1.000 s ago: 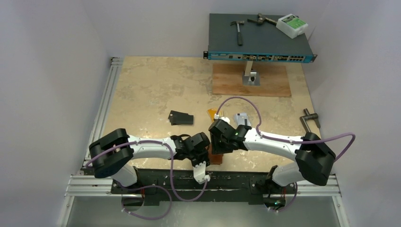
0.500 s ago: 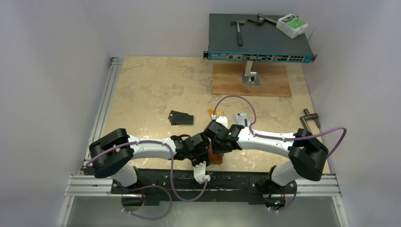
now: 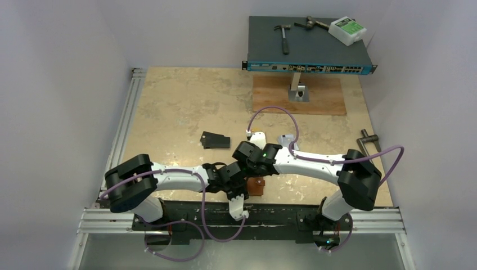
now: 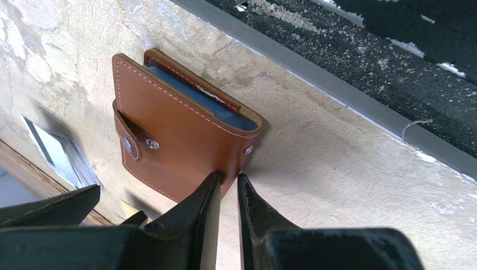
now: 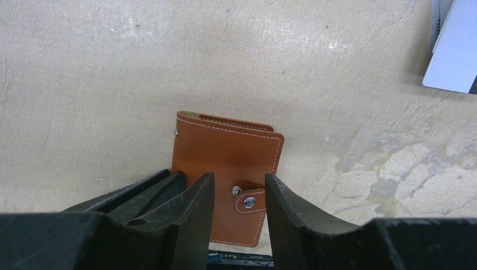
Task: Put the credit cards into the card holder
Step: Close the card holder at the center of the board.
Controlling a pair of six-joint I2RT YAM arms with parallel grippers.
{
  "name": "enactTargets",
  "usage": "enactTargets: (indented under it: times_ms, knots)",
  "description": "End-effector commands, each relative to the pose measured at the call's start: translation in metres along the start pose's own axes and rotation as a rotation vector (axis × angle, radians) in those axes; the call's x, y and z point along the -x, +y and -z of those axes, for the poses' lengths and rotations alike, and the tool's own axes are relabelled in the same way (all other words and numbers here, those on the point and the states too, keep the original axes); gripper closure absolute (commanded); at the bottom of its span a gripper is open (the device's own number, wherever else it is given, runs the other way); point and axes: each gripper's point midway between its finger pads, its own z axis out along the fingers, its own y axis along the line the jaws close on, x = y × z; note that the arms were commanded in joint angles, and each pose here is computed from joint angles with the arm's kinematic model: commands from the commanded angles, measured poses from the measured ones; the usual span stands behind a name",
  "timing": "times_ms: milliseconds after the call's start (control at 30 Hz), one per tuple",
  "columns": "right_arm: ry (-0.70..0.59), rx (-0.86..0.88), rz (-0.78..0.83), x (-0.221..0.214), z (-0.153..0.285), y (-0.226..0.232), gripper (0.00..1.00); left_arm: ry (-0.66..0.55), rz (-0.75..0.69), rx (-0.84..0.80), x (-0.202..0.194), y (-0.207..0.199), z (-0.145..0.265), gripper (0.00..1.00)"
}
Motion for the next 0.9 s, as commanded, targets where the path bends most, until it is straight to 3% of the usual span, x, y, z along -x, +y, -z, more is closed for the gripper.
enactTargets:
  times_ms: [0,233,433,867]
  knots:
    - [0.065,-0.083,0.139,-0.05,-0.002,-0.006,0.63,-0.022,0.048,-0.014,0.001,-0.005,0.0,0.85]
    - [0.135,0.094,0.066,-0.072,0.004,0.014,0.62,0.002,0.038,0.029,-0.004,-0.002,-0.003,0.87]
    - [0.129,0.032,0.046,-0.075,-0.001,0.002,0.53,0.01,0.041,0.114,-0.005,0.006,-0.002,0.97]
    - [0.061,-0.002,0.011,-0.06,0.008,-0.012,0.5,0.031,0.006,0.175,-0.008,0.001,-0.004,0.97]
